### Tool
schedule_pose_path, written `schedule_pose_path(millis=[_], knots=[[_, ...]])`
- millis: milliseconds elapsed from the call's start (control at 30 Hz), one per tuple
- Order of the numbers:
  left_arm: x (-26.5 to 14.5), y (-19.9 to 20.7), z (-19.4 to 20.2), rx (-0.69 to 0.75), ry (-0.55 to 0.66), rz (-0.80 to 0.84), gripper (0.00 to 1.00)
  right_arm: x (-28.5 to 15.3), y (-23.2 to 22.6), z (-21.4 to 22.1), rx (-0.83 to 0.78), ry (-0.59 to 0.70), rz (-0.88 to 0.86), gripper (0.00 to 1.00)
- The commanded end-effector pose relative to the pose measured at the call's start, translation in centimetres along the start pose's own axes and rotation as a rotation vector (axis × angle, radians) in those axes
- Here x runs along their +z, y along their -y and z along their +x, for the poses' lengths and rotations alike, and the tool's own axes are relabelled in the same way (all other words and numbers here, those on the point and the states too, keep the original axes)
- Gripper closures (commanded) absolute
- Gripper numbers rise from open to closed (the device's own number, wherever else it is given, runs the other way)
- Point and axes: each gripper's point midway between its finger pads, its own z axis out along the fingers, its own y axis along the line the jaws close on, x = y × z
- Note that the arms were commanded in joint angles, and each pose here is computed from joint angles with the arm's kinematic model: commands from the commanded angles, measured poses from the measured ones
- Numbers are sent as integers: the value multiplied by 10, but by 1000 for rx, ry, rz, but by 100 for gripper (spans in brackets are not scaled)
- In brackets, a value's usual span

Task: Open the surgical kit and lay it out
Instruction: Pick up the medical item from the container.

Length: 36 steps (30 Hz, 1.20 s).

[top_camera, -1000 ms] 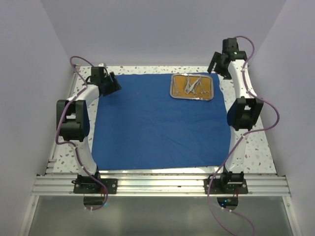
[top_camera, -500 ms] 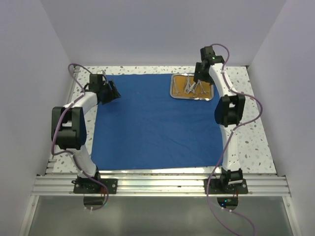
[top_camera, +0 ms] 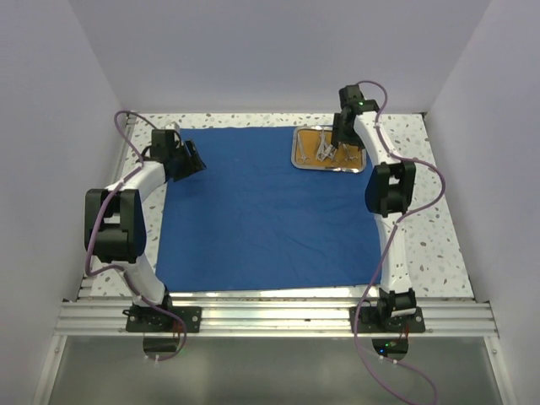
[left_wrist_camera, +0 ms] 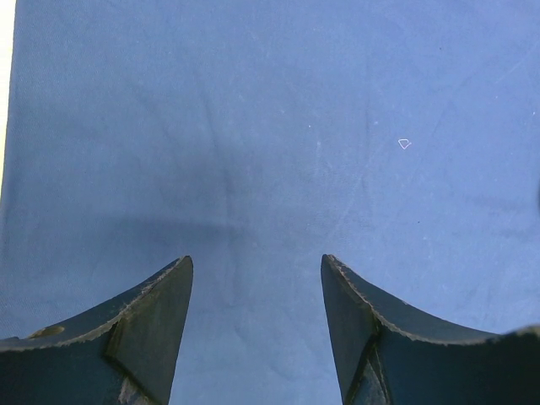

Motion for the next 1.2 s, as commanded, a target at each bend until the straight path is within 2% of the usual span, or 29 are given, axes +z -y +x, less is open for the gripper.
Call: schedule_pose_path(millis=[0, 200, 367, 433, 467, 533, 567, 600, 700, 900, 1167], knots=[[-10, 3, -14, 26, 56, 13, 34, 15, -1, 6, -39, -5, 30, 29], [-11, 0, -8, 28, 42, 7, 34, 33, 0, 12, -49, -12, 55, 34], [-12, -3, -3, 33, 36, 1, 34, 46, -2, 12, -45, -7, 61, 43], [-10, -4, -2, 32, 32, -1, 34, 51, -3, 15, -34, -15, 58, 52], [-9, -4, -1, 30, 28, -3, 34, 52, -5, 16, -31, -19, 54, 62], [-6, -6, 1, 30, 18, -7, 34, 56, -6, 20, -23, -30, 46, 73], [-6, -5, -2, 31, 22, -5, 34, 58, -8, 23, -25, -39, 41, 84], [-5, -4, -3, 32, 22, -4, 34, 59, -8, 26, -25, -47, 44, 90], [-1, -5, -3, 34, 12, -8, 34, 61, -6, 35, -29, -74, 52, 100], [3, -4, -1, 31, -1, -2, 35, 55, 1, 38, -30, -82, 71, 100], [5, 3, -5, 18, -1, 28, 35, -7, 11, -13, 22, 75, 71, 100]])
